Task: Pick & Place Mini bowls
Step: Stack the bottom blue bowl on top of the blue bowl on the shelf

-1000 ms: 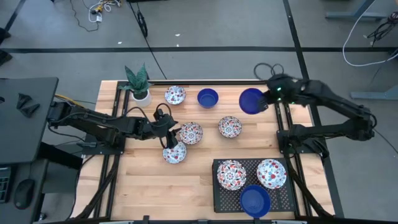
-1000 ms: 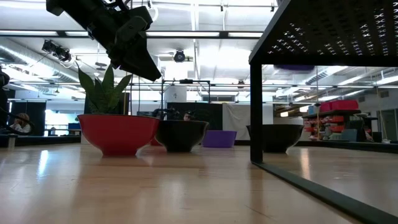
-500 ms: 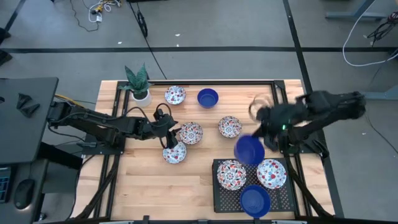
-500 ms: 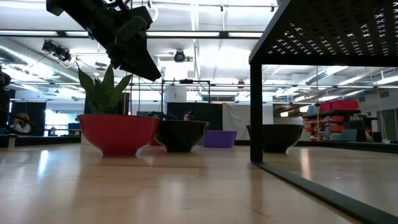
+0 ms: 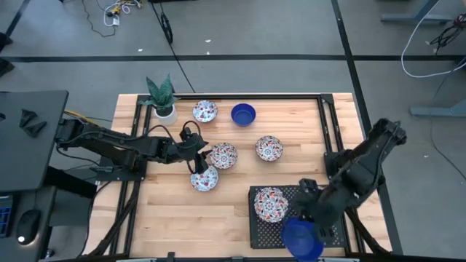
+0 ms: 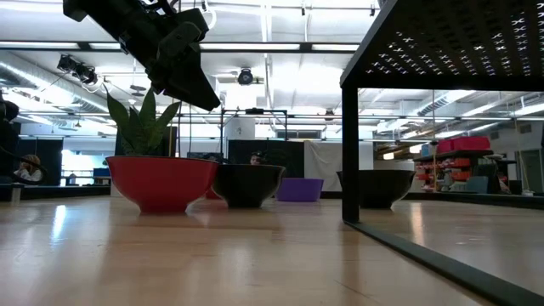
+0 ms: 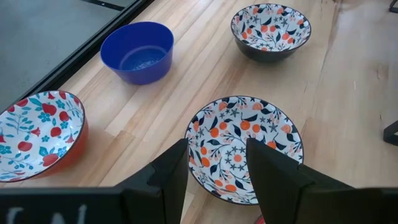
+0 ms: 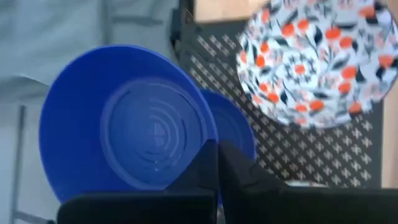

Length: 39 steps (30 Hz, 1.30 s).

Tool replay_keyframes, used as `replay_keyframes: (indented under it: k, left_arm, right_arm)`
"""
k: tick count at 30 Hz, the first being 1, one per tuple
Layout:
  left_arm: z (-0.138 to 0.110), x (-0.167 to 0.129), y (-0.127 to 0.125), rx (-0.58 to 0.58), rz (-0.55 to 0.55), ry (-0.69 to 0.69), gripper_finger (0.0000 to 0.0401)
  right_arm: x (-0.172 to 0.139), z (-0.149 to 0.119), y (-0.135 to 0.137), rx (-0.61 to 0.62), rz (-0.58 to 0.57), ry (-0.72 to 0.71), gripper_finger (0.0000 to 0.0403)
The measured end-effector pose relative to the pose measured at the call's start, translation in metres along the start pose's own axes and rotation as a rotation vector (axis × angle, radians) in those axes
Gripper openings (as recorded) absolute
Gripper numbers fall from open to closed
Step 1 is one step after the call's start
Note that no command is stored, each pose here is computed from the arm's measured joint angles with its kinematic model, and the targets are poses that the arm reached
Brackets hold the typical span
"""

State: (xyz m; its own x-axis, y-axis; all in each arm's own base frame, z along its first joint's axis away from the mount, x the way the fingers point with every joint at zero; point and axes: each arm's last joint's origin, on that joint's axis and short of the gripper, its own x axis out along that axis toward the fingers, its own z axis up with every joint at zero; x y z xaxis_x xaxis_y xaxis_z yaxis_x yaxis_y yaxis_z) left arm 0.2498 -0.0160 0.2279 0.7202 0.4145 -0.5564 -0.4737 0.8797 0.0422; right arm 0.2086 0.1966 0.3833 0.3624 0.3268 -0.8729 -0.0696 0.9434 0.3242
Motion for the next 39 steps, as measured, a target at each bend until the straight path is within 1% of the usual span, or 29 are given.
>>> replay_keyframes:
  k: [4, 9, 16, 20, 24, 30, 39]
  left_arm:
    - [0.0, 0.0, 0.0, 0.0, 0.0, 0.0, 0.0165]
    - [0.0, 0.0, 0.0, 0.0, 0.0, 0.0, 0.0165]
    - [0.0, 0.0, 0.0, 0.001, 0.0, 0.0, 0.0165]
    - [0.0, 0.0, 0.0, 0.0, 0.0, 0.0, 0.0165]
    - [0.0, 0.0, 0.0, 0.0, 0.0, 0.0, 0.0165]
    - [0.0, 0.0, 0.0, 0.0, 0.0, 0.0, 0.0165]
    - [0.0, 0.0, 0.0, 0.0, 0.0, 0.0, 0.0165]
  right_arm:
    - [0.008, -0.007, 0.001, 0.024, -0.062, 0.024, 0.0]
    - [0.01, -0.009, -0.001, 0.026, -0.091, 0.034, 0.0]
    - [0.01, -0.008, 0.0, 0.024, -0.084, 0.027, 0.0]
    - [0.012, -0.008, -0.001, 0.057, -0.088, 0.03, 0.0001]
    - [0.02, -0.011, -0.002, 0.079, -0.089, 0.052, 0.0004]
    - [0.033, -0.018, -0.006, 0.122, -0.097, 0.122, 0.0005]
    - [0.037, -0.019, -0.007, 0.129, -0.096, 0.131, 0.0006]
